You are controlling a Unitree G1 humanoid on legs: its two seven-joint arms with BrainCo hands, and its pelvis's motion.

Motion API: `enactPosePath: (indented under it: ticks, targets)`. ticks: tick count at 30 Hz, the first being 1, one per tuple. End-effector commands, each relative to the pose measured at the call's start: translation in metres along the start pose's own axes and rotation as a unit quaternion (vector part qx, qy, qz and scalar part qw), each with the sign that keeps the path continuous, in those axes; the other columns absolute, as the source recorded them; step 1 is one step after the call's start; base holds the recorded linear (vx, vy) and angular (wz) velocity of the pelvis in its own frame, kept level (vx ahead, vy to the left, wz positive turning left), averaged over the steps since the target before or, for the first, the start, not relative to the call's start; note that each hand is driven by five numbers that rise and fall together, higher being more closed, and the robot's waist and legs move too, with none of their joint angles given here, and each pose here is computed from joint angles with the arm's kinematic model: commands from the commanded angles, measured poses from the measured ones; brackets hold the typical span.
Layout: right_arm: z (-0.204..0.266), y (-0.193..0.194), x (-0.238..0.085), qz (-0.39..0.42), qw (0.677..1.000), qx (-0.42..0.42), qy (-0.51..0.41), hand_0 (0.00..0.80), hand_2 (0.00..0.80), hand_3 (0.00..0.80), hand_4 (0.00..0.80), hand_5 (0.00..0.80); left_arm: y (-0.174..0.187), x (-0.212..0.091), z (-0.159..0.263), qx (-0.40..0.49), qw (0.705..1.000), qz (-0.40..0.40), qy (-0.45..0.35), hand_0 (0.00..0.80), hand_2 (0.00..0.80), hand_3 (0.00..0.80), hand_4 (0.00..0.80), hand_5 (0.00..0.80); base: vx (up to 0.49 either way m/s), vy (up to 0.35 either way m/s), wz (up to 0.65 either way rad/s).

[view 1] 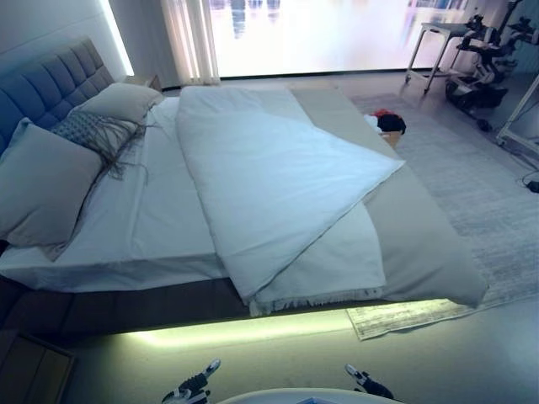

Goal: Make the bed neatly

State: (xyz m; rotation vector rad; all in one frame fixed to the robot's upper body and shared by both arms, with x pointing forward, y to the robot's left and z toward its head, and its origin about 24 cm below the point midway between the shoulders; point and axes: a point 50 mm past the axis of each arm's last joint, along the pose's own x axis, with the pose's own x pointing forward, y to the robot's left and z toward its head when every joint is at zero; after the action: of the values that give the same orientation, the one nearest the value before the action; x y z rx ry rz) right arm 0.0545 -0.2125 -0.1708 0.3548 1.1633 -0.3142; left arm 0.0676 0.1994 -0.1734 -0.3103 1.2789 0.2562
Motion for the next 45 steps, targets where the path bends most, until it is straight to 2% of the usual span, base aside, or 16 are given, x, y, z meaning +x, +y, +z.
enactPosePath:
  ticks: [1,7,14,27,31,39,45]
  targets:
    - [0.021,0.026,0.009,0.027,0.999,-0.007,-0.016,0.000,0.000,0.000,0.000,0.000,-0.018,0.003,0.007,-0.002,1.000,-0.027,0.000,0.000,0.000,0.000,0.000,0.000,0.000,0.000,0.00]
    - [0.018,0.020,0.008,0.007,1.000,-0.009,-0.006,0.000,0.000,0.000,0.000,0.000,-0.024,0.004,0.004,0.018,0.999,-0.039,0.009,0.000,0.000,0.000,0.000,0.000,0.000,0.000,0.00]
    - [0.016,0.020,0.008,0.014,1.000,-0.010,0.001,0.000,0.000,0.000,0.000,0.000,-0.018,0.004,0.005,0.102,0.994,0.015,0.030,0.000,0.000,0.000,0.000,0.000,0.000,0.000,0.00]
    - [0.014,0.024,0.008,0.015,1.000,-0.014,0.011,0.000,0.000,0.000,0.000,0.000,-0.017,0.004,0.001,0.080,0.995,0.031,0.042,0.000,0.000,0.000,0.000,0.000,0.028,0.046,0.00]
    - [0.017,0.022,0.009,0.001,1.000,0.019,0.008,0.000,0.000,0.000,0.000,0.000,-0.011,0.003,0.002,0.097,0.992,0.068,0.045,0.000,0.000,0.000,0.000,0.000,0.051,0.141,-0.01]
    - [0.040,0.000,0.007,-0.026,0.994,0.098,-0.044,0.000,0.000,0.000,0.000,0.000,-0.015,0.004,0.028,0.058,0.998,0.038,-0.003,0.000,0.000,0.000,0.000,0.000,0.047,0.226,0.09]
    - [0.032,-0.002,0.006,-0.022,0.992,0.121,-0.036,0.000,0.000,0.000,0.000,0.000,-0.014,0.004,0.026,0.068,0.997,0.029,-0.009,0.000,0.000,0.000,0.000,0.000,0.276,-0.101,0.57]
